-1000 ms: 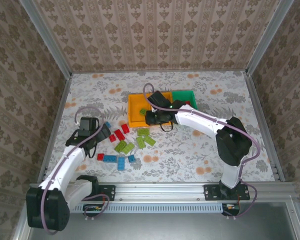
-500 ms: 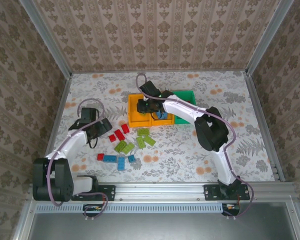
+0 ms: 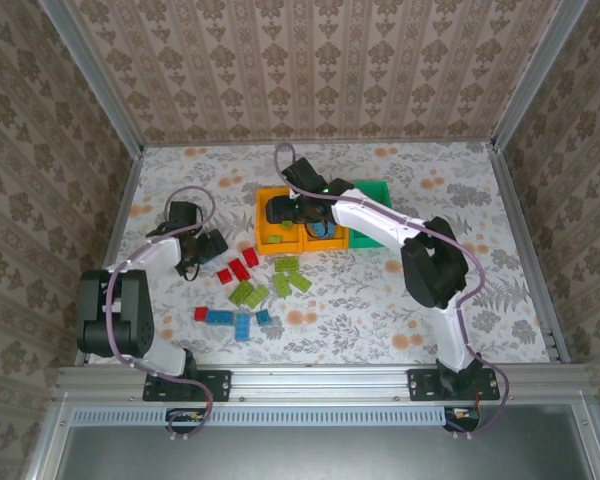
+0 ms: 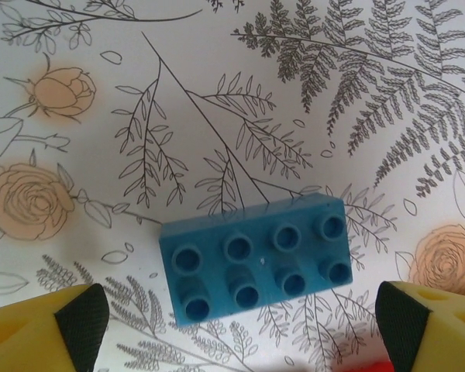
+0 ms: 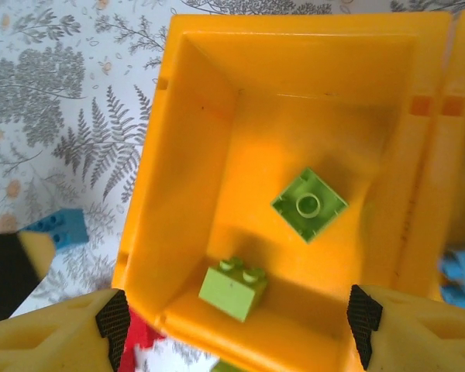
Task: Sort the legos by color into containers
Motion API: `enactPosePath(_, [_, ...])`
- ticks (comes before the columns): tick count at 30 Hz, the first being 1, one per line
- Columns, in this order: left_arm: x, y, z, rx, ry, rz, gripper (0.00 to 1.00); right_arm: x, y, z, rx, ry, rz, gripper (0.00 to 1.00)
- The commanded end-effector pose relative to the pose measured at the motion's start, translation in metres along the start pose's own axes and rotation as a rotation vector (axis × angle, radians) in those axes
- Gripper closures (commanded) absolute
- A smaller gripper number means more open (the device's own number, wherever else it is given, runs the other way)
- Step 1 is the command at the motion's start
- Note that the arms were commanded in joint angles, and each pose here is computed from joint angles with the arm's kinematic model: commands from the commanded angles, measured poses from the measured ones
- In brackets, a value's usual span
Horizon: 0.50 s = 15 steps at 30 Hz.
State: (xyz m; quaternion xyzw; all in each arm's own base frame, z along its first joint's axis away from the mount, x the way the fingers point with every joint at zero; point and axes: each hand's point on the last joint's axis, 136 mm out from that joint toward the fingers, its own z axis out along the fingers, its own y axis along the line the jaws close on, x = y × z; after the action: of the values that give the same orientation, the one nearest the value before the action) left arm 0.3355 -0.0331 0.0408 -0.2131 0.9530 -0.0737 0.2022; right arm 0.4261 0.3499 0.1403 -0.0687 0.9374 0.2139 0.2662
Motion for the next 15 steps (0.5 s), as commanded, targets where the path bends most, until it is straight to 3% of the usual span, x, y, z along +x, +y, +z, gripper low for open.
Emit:
enactPosePath(1, [-0.012,-0.008,0.003,0.027,-0.007,0.02,0.09,-0.017,-0.001,-0.053,0.008,-0.101,-0.03,0.21])
enactPosePath(15, [-0.011,-0.009,0.025,0.003,0.047,0.044,0.26,0.029,-0.112,-0.129,0.195,-0.165,0.098,0.18])
